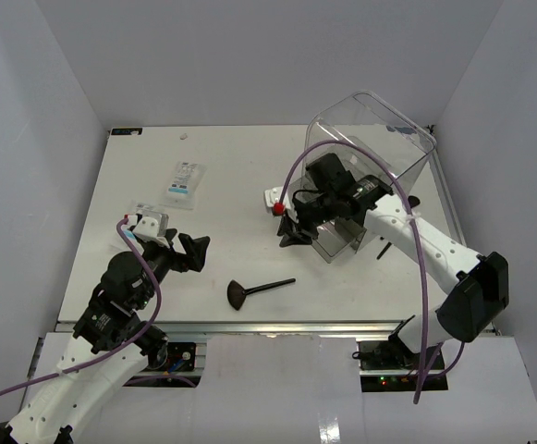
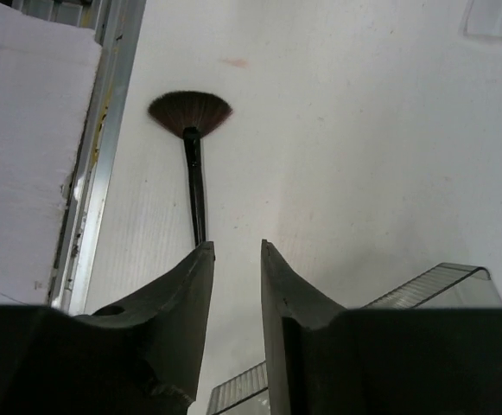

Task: Organize the makeup

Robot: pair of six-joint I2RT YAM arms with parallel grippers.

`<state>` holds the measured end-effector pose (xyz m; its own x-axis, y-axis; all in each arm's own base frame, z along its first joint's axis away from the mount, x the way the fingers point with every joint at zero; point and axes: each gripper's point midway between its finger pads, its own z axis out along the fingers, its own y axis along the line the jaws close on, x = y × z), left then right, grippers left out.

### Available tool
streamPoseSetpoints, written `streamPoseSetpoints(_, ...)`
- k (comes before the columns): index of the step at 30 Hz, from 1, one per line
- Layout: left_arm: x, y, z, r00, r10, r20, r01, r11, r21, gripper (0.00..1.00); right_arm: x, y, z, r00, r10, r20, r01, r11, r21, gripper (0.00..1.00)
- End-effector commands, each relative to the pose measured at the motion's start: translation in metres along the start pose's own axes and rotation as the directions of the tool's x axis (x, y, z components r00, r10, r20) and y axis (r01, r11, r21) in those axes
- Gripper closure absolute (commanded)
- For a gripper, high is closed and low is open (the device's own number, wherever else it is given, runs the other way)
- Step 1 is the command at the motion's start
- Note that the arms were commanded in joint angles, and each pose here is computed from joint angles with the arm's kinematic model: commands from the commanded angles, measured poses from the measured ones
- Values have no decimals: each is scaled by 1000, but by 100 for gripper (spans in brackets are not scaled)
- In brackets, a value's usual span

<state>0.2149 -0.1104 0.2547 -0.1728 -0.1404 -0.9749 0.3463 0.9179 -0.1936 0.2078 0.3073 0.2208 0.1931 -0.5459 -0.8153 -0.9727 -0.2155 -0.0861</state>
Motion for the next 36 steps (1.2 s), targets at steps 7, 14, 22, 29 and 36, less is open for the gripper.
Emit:
streamPoseSetpoints(7,-2,2,1,1000,-1,14,1,1000,-8,2,60,40,83,971,-46,-233,30,997,-72,24)
streamPoseSetpoints(14,-3,3,0,1000,-3,19,4,1000,-15,2,84,43,132,925,-89,-370,71,996,-63,7)
streamPoseSetpoints(22,-6,3,-2,1000,-4,30,4,1000,-15,2,100,40,155,894,-92,-439,82,996,-43,22)
streamPoseSetpoints(29,-7,4,-3,999,-7,38,8,1000,-17,2,119,43,164,863,-96,-497,84,995,-47,45)
streamPoseSetpoints(36,-9,5,-5,999,-10,49,11,1000,-22,2,132,46,162,848,-97,-522,86,995,-45,72)
